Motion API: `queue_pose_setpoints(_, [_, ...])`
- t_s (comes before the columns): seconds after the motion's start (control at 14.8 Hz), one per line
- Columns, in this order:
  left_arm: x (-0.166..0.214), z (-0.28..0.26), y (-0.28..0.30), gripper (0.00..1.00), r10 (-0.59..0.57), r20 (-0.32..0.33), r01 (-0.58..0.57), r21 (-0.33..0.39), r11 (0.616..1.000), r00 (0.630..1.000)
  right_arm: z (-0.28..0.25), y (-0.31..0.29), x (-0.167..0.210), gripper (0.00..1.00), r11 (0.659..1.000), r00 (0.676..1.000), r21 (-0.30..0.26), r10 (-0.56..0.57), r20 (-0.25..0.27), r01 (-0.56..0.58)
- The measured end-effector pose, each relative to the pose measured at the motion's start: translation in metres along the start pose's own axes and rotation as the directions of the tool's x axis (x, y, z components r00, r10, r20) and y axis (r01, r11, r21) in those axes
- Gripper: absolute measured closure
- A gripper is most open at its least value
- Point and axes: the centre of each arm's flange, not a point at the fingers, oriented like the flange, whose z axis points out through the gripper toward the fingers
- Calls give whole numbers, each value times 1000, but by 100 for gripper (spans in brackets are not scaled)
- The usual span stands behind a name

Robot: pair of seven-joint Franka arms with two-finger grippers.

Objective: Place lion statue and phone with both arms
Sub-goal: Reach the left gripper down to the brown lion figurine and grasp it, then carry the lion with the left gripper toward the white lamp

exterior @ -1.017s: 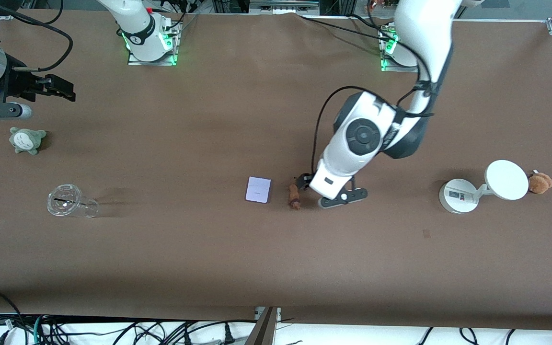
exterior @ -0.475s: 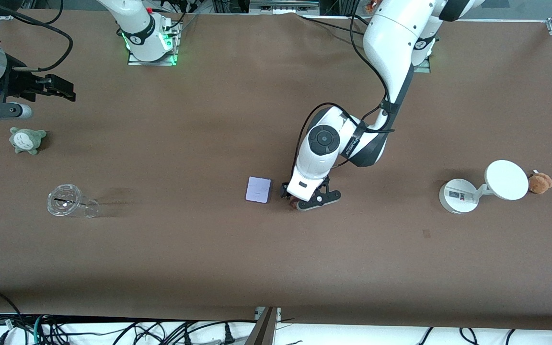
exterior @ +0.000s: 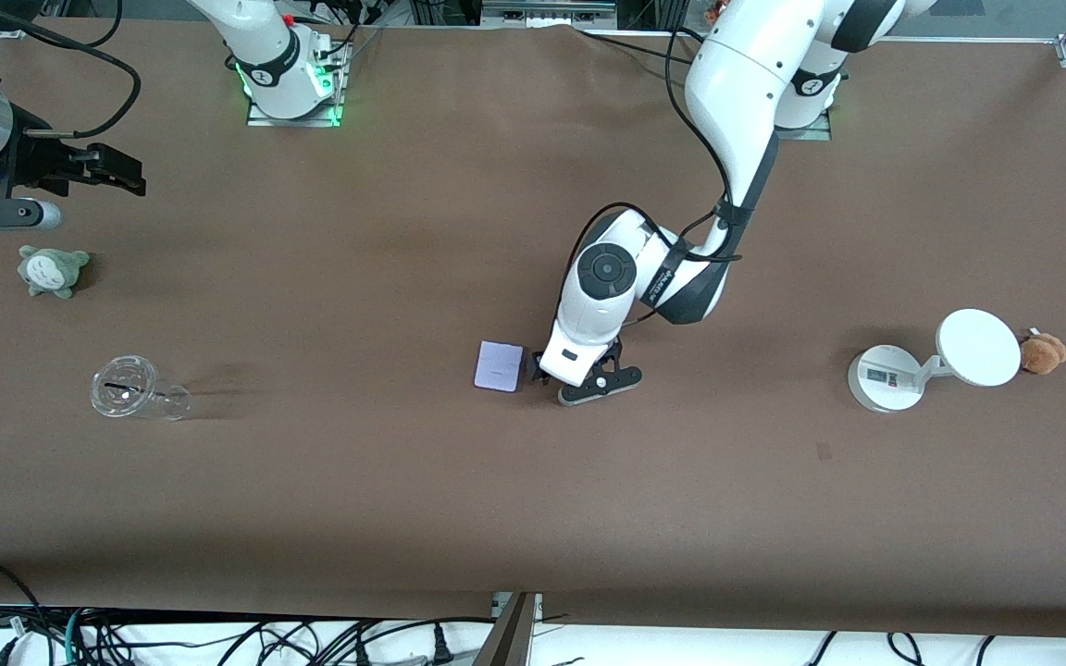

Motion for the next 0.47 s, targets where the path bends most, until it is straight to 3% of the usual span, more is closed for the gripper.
queue_pose_setpoints(0.14, [-2, 3, 1, 11, 17, -13, -17, 6, 1000, 1000, 0, 0, 0, 0, 1000, 1000, 0, 0, 0, 0])
queue_pose_setpoints(0.34, [-1, 1, 3, 47, 47, -38, -46, 19, 999, 998, 0, 0, 0, 0, 1000, 1000, 0, 0, 0, 0])
queue_pose_setpoints(0.47, [0, -1, 4, 65, 54, -47, -53, 20, 998, 997, 0, 0, 0, 0, 1000, 1000, 0, 0, 0, 0])
